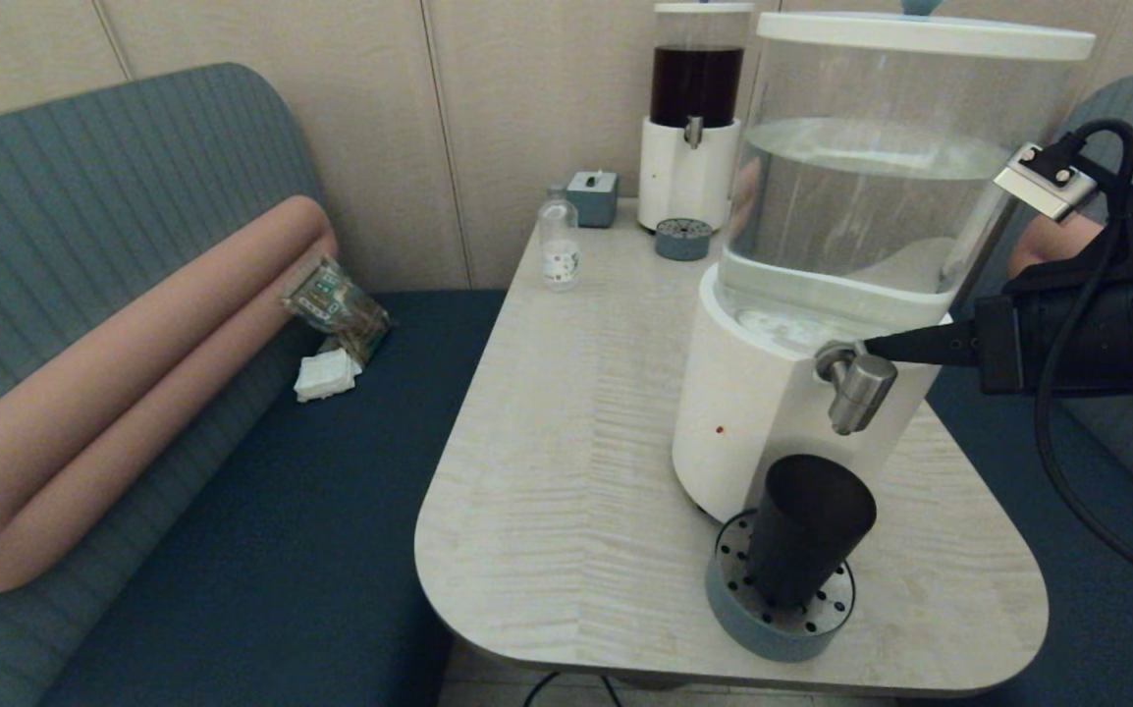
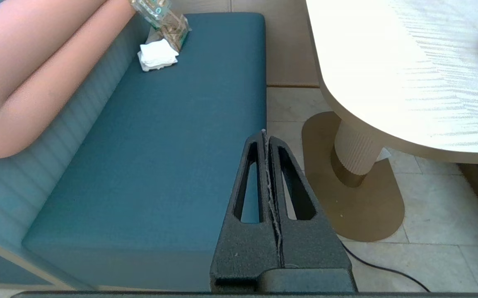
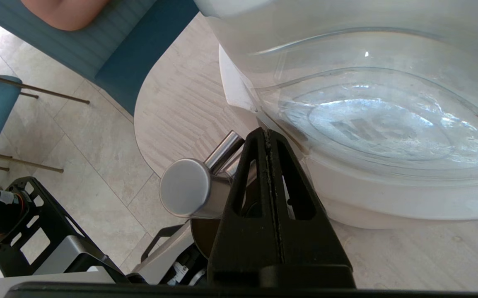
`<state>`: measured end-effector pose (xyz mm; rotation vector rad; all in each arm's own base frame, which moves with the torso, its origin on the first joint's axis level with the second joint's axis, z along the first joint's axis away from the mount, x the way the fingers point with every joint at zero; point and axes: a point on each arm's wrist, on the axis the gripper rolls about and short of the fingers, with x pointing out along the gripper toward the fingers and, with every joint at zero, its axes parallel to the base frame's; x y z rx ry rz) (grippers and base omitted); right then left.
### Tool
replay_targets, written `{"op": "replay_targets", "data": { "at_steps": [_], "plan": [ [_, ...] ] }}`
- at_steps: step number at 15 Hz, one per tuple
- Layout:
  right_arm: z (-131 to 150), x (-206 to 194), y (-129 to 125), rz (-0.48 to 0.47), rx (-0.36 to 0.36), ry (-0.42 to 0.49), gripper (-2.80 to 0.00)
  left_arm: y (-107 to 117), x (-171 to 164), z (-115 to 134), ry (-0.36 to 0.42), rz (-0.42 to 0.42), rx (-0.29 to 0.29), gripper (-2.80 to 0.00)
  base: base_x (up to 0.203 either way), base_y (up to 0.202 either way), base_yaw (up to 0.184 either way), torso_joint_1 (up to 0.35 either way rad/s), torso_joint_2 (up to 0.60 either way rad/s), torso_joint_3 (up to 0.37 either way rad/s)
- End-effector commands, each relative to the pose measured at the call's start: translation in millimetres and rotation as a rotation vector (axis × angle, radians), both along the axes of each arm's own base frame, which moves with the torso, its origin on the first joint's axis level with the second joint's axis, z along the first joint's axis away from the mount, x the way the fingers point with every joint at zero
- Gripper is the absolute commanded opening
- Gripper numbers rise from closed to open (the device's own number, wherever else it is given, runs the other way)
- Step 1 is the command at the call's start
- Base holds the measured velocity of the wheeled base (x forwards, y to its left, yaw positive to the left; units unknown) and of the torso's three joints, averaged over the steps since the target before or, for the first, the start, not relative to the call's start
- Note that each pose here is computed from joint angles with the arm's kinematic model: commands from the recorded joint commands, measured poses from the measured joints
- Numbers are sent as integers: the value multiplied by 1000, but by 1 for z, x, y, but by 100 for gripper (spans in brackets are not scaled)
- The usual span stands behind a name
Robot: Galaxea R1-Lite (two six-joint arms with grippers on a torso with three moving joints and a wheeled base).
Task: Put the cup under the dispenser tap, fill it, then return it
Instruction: Turn on the faucet
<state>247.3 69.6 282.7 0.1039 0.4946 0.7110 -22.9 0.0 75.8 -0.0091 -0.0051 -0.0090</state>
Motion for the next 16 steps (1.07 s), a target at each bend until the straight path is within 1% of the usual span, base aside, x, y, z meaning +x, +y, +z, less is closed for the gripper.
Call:
{"op": "replay_targets", "data": {
  "at_steps": [1, 7, 13, 16],
  "plan": [
    [-1, 0, 1, 7, 1, 7, -280, 0, 0, 0, 2, 0, 0, -280, 0, 0, 0, 0, 0, 0],
    [-4, -1, 2, 24, 13, -18, -280, 0, 0, 0, 2, 0, 0, -280, 0, 0, 0, 0, 0, 0],
    [-4, 0, 3, 34, 16, -18, -280, 0, 0, 0, 2, 0, 0, -280, 0, 0, 0, 0, 0, 0],
    [-5, -2, 6, 61, 21, -16, -280, 0, 0, 0, 2, 0, 0, -280, 0, 0, 0, 0, 0, 0]
  ]
}}
